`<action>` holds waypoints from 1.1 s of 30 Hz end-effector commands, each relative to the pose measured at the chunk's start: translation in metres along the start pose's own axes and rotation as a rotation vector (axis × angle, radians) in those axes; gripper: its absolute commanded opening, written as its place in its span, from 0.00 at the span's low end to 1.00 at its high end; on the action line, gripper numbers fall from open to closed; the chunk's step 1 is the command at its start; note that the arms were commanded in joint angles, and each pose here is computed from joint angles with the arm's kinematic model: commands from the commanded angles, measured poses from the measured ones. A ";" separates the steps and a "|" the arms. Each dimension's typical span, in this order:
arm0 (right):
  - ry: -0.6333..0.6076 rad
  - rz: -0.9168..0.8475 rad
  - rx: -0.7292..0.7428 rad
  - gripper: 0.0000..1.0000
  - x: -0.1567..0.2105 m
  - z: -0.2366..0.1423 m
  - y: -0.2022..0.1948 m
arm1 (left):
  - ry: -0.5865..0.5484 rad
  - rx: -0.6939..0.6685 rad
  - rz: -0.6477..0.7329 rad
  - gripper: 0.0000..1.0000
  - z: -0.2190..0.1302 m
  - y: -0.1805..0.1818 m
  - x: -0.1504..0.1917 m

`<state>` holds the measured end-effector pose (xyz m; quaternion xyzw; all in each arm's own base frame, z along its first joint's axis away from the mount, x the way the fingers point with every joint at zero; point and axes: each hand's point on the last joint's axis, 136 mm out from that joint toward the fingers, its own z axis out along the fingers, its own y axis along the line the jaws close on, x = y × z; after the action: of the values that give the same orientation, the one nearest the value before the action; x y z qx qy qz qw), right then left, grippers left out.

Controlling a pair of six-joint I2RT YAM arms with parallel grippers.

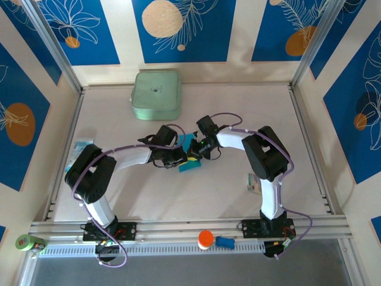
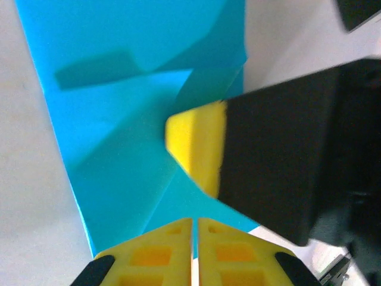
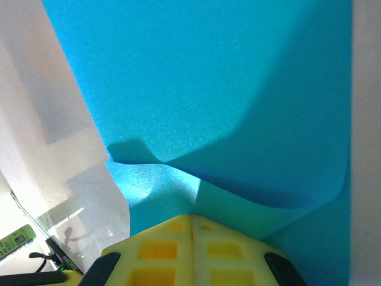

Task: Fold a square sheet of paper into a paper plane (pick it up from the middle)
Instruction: Fold the triangle a second time at the center of the table.

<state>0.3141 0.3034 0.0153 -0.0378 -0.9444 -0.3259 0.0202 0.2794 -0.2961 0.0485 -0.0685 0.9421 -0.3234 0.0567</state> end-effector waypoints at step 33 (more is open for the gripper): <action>0.058 0.097 0.171 0.00 0.018 0.017 -0.055 | 0.096 -0.051 0.012 0.10 0.012 0.073 0.069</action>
<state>0.3116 0.3043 0.0151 -0.0371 -0.9435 -0.3281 0.0266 0.2523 -0.2839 0.0177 -0.0513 0.9279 -0.3589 0.0868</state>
